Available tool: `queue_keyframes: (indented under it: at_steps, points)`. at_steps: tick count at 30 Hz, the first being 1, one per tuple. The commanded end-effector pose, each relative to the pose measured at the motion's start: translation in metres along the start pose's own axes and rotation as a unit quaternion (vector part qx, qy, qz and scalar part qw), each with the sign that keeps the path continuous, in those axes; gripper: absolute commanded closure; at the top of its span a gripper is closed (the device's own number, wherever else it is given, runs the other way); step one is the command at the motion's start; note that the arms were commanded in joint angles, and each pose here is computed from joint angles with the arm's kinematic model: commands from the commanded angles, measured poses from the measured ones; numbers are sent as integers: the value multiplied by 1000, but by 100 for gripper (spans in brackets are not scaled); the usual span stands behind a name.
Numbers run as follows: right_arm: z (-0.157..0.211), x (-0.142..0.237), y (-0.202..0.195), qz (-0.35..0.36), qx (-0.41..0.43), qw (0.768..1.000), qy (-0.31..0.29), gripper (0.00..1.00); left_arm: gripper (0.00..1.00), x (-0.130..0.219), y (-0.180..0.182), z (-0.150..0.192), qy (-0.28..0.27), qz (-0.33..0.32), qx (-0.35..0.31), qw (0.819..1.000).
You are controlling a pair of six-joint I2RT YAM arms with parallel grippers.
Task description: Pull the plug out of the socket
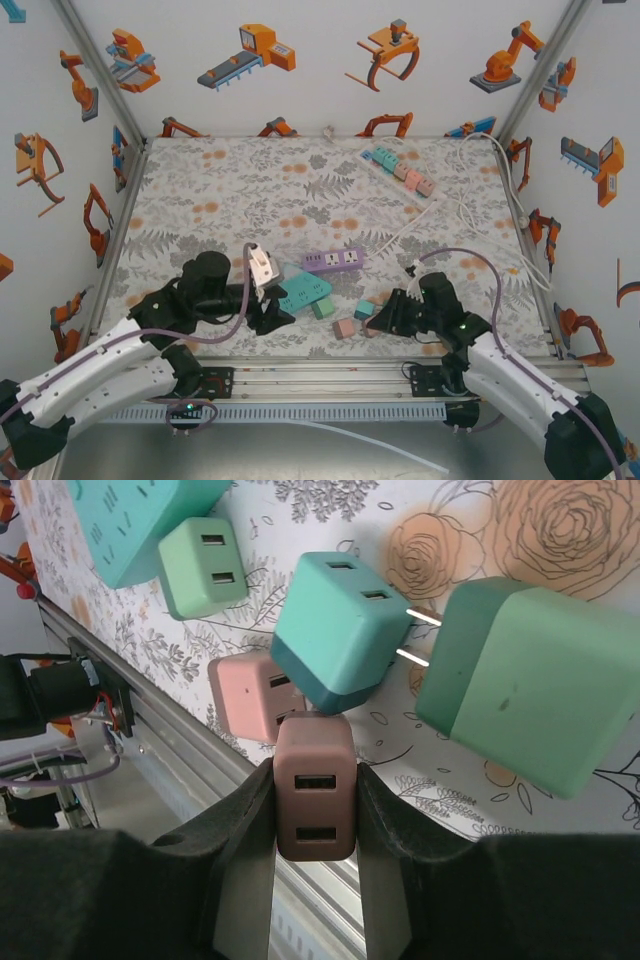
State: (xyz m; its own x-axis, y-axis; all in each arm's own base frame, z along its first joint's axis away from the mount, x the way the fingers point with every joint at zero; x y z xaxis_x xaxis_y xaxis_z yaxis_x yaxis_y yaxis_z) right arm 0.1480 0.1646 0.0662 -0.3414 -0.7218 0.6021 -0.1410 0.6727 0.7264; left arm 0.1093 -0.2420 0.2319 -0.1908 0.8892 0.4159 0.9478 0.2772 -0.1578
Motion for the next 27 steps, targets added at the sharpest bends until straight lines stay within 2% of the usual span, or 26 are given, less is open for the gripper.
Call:
queue_keyframes:
  at_steps: [1, 5, 12, 21, 27]
  points:
    - [-11, -4, 5, -15, 1, 999, -30, 71, 41, -4, -8, 1, 21, 28, -30, 999]
    - [-9, -8, -4, 3, -3, 1000, -30, 58, 37, -9, -8, 3, 30, 31, -41, 998]
    - [-5, -9, -12, 23, -7, 999, -29, 48, 35, -8, -7, 2, 27, 28, -47, 998]
    - [-6, 1, -18, 64, -10, 997, -40, 40, 33, -5, -4, 1, 22, 10, -49, 998]
    - [-19, 13, -5, 70, 12, 996, -60, 36, 33, -5, -2, 3, 26, 7, -48, 998]
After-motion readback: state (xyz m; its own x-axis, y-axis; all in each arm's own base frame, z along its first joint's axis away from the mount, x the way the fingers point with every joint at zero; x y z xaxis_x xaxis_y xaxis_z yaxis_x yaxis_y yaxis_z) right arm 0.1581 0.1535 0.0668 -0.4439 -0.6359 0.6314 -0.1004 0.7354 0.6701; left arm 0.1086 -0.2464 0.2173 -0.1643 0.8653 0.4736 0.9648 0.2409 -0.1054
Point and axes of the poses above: each hand's point on the last joint's axis, 136 mm out from that joint toward the fingers, its own x axis back along the fingers, its own y axis along the line the jaws close on, z = x × y, the point moved 2 cm from there along x, back along the fingers, and after that the axes turned 3 degrees about x, right-handed, at the moved point
